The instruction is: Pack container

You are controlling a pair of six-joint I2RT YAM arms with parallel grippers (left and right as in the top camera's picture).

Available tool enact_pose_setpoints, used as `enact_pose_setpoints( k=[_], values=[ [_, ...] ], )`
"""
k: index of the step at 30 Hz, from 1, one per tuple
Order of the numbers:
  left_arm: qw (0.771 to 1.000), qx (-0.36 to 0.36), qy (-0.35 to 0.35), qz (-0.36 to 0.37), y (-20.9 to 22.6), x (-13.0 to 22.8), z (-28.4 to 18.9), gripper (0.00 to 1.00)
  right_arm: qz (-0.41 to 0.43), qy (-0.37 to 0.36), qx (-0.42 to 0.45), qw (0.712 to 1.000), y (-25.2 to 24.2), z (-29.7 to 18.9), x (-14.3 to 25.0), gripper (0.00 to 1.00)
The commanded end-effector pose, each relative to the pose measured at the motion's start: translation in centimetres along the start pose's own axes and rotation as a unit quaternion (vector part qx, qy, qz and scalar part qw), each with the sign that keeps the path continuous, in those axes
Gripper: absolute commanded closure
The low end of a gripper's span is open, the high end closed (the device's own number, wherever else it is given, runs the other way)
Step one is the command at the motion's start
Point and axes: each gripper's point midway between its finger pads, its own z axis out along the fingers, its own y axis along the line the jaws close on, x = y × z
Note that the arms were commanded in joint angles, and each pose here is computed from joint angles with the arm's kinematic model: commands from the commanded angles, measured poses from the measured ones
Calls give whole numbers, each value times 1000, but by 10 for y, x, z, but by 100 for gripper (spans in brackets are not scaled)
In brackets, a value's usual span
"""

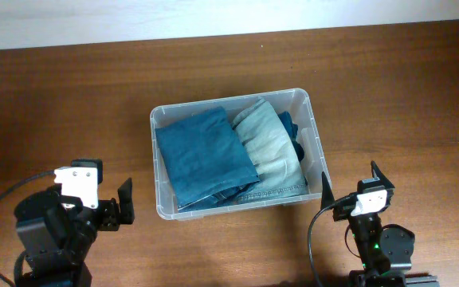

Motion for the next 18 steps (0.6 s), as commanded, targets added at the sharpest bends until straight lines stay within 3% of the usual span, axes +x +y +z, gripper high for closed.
enact_pose_setpoints(
  k=[1,8,12,18],
  values=[
    [1000,5,-1,-5,-2,0,0,0,6,4,3,1000,-1,0,3,1],
    [999,13,-29,10,-12,2,-12,0,6,4,3,1000,-1,0,3,2],
    [997,34,-52,48,-33,22,-19,0,6,4,3,1000,-1,0,3,2],
    [972,34,-219,84,-46,16,-7,0,6,4,3,1000,-1,0,3,2]
  ],
)
